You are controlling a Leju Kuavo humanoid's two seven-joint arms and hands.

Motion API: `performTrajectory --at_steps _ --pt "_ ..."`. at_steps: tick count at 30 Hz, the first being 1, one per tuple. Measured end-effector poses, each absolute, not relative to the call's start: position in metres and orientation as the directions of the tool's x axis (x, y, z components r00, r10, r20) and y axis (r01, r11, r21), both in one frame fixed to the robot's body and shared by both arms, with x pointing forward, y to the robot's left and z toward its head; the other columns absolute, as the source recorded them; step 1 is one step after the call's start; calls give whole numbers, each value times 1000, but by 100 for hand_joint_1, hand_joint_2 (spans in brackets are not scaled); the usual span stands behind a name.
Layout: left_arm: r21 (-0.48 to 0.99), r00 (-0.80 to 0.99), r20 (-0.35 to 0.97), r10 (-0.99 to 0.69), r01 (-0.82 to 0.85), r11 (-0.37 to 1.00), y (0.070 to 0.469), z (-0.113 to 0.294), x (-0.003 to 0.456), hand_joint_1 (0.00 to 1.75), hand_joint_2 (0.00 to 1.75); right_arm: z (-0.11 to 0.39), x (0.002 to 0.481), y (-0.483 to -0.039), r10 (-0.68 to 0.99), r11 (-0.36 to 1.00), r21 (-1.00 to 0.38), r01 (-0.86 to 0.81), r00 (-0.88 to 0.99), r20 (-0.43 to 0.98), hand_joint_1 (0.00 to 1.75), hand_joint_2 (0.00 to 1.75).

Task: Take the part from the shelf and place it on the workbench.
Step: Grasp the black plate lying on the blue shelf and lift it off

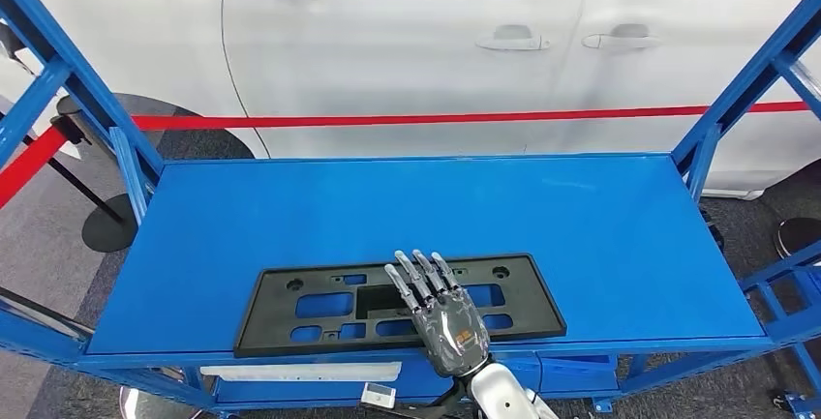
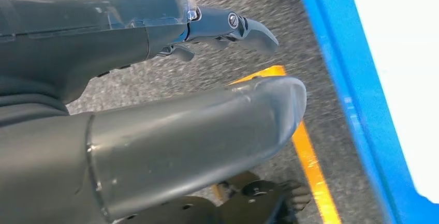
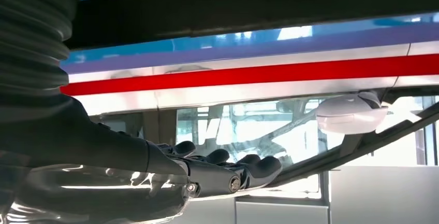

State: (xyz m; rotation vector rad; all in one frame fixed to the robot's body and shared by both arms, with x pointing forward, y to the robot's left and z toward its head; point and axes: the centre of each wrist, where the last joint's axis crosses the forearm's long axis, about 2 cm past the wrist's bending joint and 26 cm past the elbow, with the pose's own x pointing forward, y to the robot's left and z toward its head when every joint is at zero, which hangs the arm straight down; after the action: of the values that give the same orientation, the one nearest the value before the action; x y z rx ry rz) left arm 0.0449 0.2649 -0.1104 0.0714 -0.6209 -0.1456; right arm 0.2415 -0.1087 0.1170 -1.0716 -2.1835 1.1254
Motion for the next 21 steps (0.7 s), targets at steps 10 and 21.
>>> performTrajectory --at_steps 10,21 --pt "108 790 587 -175 138 985 263 -110 49 0 0 133 256 -97 796 348 -850 396 -603 44 175 175" --pt "106 784 590 -194 163 981 259 -110 48 0 0 150 271 -79 794 264 -900 348 -608 -3 175 175"
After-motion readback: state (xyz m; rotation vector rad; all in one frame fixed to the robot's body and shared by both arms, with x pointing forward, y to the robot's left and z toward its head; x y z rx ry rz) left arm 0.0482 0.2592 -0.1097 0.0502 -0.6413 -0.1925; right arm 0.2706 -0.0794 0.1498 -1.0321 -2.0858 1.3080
